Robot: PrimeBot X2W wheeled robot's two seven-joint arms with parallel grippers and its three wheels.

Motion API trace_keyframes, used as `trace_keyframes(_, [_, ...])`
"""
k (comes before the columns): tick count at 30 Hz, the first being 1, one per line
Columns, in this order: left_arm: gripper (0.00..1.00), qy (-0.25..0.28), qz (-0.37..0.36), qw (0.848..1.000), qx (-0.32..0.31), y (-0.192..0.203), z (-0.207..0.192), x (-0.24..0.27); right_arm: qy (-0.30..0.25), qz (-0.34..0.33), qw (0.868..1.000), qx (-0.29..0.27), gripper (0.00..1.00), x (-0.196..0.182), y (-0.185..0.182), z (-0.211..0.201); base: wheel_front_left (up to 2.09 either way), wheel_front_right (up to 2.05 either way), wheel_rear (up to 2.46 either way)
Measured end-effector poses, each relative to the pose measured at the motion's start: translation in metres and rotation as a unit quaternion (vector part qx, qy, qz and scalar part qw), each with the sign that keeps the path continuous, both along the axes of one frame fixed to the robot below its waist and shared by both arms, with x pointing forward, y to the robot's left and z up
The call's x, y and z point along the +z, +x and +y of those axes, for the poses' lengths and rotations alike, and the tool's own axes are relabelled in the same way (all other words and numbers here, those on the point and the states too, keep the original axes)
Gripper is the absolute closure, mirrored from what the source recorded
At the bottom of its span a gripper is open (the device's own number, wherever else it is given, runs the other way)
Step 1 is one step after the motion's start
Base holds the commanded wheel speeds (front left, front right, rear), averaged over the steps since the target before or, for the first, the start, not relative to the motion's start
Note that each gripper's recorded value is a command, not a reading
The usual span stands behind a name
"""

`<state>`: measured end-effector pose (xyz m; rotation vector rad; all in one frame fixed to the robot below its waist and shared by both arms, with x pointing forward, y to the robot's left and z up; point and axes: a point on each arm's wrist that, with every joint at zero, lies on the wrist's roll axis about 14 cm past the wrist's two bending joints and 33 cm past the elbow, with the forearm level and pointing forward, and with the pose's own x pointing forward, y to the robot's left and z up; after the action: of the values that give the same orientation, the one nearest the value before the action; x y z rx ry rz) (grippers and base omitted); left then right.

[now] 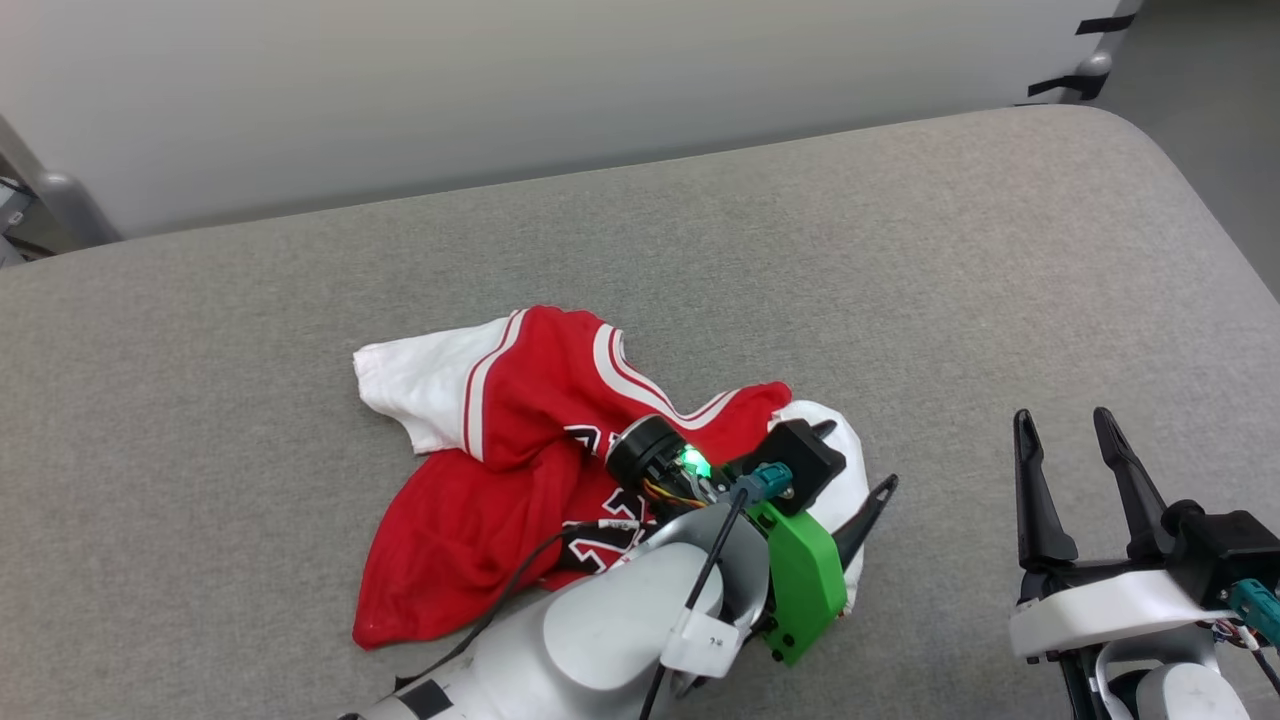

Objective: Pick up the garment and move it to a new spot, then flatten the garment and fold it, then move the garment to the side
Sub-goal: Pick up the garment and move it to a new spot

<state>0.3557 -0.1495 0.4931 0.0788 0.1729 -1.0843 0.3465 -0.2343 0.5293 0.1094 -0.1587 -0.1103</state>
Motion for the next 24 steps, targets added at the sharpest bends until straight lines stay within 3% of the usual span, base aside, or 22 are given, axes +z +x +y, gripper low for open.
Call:
trace_keyframes(4, [0.00, -0.022, -0.006, 0.999, 0.024, 0.005, 0.010, 0.015, 0.003, -0.003, 1.000, 0.017, 0.00, 0.001, 0.006, 0.010, 0.00, 0.00, 0.00])
trace_keyframes(10, [0.00, -0.040, -0.023, 0.989, 0.139, 0.051, 0.061, 0.030, 0.004, -0.013, 0.999, 0.045, 0.00, 0.006, 0.016, 0.028, 0.00, 0.00, 0.00])
trace_keyframes(18, [0.00, -0.072, -0.072, 0.945, 0.310, 0.099, 0.198, 0.065, 0.000, -0.011, 0.997, 0.082, 0.00, 0.005, 0.022, 0.052, 0.00, 0.00, 0.00])
trace_keyframes(24, [0.00, -0.129, -0.092, 0.912, 0.378, 0.073, 0.269, 0.083, -0.002, -0.013, 0.994, 0.105, 0.00, 0.006, 0.025, 0.067, 0.00, 0.00, 0.00])
